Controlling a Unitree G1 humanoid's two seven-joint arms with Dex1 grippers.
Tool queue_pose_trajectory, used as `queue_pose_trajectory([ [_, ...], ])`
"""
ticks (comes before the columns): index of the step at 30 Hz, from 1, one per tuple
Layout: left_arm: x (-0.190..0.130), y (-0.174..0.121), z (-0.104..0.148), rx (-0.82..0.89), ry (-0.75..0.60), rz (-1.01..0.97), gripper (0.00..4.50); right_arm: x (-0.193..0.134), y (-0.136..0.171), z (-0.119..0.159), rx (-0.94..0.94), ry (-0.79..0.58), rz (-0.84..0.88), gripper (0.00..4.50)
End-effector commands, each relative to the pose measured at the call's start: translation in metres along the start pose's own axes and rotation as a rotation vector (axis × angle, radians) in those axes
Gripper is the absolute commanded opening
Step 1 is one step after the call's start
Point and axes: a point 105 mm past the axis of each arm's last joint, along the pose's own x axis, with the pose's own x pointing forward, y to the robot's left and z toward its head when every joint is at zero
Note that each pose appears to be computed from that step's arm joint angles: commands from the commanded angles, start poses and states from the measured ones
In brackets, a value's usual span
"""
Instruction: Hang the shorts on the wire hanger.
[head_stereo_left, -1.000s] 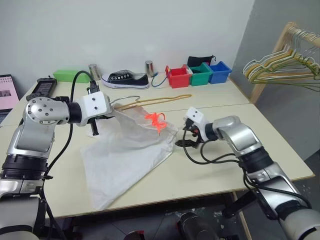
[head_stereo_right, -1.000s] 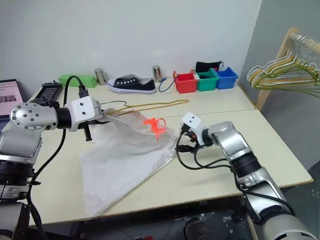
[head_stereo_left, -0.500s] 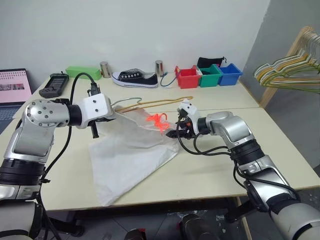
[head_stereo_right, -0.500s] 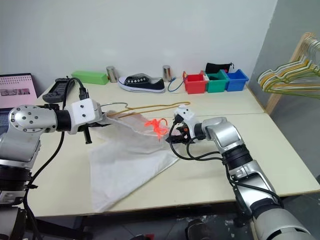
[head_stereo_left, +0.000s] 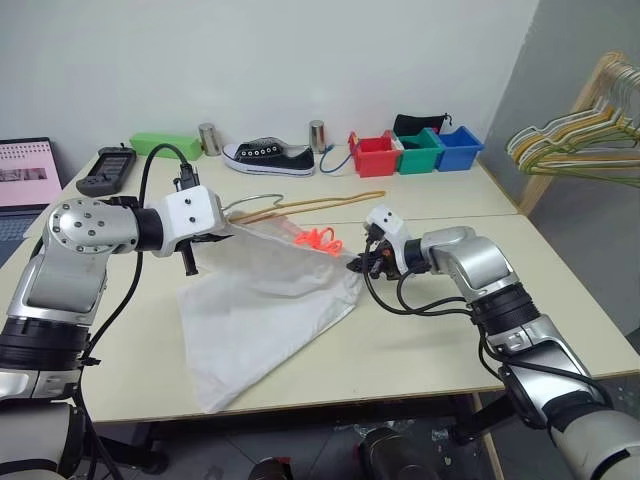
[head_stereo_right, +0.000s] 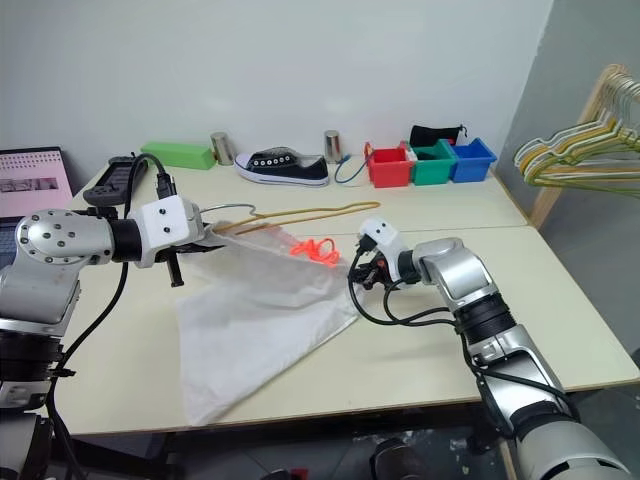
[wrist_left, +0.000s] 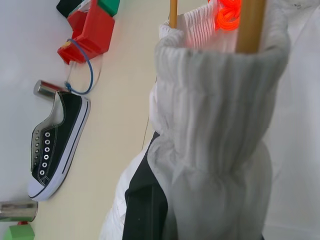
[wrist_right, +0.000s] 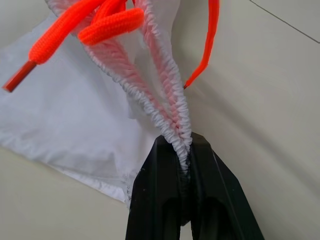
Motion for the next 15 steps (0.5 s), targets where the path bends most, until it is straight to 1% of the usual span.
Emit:
queue_pose_trajectory([
  [1,-0.014,-0.003,0.009,-0.046,-0.021,-0.049,0.00,-0.019,-0.022,0.004,-0.063,0.001,-0.116,0.01],
  [3,-0.018,-0.014,0.006,-0.083,0.004,-0.122,0.00,-0.027,-0.031,0.004,-0.089,0.009,-0.155,0.01],
  [6,-0.021,-0.022,-0.003,-0.117,0.051,-0.167,0.00,-0.036,-0.037,0.009,-0.119,0.007,-0.179,0.01],
  [15,-0.021,-0.036,-0.023,-0.132,0.161,-0.241,0.00,-0.049,-0.030,0.025,-0.204,-0.011,-0.201,0.01],
])
